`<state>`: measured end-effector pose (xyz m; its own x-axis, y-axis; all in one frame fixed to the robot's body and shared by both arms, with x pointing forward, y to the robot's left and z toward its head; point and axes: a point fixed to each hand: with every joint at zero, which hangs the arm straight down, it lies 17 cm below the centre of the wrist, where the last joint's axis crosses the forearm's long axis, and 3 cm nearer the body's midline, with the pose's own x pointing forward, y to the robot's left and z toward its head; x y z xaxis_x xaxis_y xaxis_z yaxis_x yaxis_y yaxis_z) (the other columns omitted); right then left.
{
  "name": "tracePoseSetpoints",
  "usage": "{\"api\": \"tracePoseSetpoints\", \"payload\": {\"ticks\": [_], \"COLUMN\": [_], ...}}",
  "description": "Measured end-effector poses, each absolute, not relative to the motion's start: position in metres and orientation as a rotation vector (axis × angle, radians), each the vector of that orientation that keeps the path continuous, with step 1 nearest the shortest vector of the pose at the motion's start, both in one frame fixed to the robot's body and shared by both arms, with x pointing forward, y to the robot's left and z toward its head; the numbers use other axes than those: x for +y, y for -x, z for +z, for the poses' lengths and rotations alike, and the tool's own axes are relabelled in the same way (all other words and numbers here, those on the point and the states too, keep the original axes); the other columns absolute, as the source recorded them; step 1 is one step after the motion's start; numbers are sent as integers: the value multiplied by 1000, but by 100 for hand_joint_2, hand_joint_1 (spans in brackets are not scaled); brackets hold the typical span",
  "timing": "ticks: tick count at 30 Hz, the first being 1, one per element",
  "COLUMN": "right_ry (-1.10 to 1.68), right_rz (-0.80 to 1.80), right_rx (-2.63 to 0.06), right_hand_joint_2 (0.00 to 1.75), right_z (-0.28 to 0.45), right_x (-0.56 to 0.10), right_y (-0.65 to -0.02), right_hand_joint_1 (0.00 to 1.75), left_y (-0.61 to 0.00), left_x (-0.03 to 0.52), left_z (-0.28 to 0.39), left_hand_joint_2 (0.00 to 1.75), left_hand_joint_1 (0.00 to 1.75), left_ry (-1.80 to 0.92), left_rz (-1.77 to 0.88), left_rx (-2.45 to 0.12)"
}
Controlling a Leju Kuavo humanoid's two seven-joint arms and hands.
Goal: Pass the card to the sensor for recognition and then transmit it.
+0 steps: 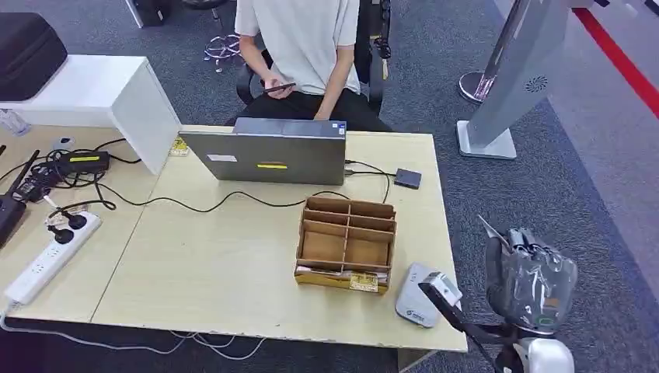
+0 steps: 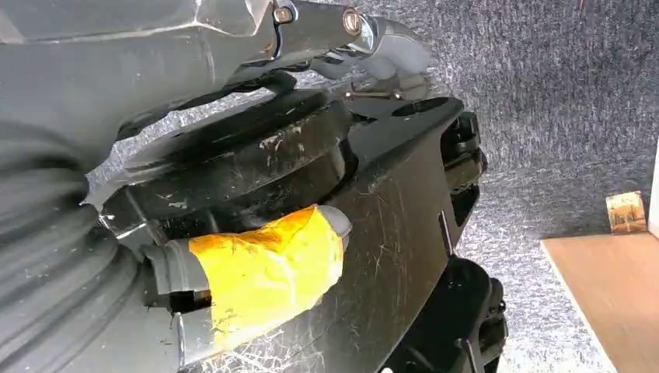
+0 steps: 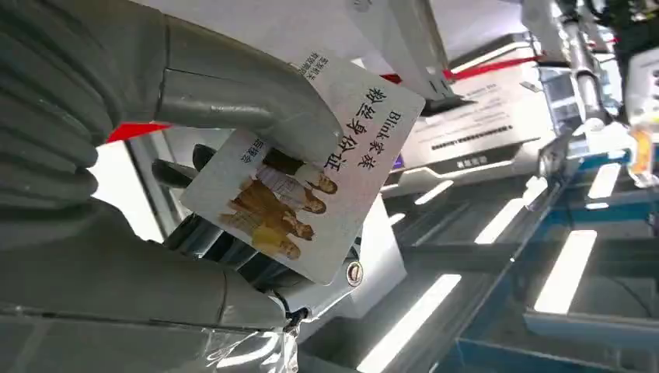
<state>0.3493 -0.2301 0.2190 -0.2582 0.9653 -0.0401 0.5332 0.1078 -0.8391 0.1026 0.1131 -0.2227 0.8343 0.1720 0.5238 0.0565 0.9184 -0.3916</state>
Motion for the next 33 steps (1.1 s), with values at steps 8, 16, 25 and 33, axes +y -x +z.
{"api": "tracePoseSetpoints", "payload": {"ticks": [8,16,25,33], "right_ry": [1338,1214,1173,1078], "right_rz": [1134,1210,1242,1218], "right_rx": [-1717,-1674,-1657,-1655], "right_hand_joint_2": [175,175,175,175], "right_z": [140,87,70,37], "right_x": [-208,-179,-167,-148], "right_y": [-366,-360,-359,-352], "right_hand_joint_1": [175,175,175,175], "left_y": [-104,-106,-106,-106], "left_x": [108,101,100,101], "left_z": [-226,-228,-228,-228], "left_hand_joint_2": [175,175,175,175], "left_hand_joint_1": [0,0,0,0], "left_ry": [348,320,323,320], "left_rz": [49,31,30,28], "left_rx": [-579,-566,-566,-567]}}
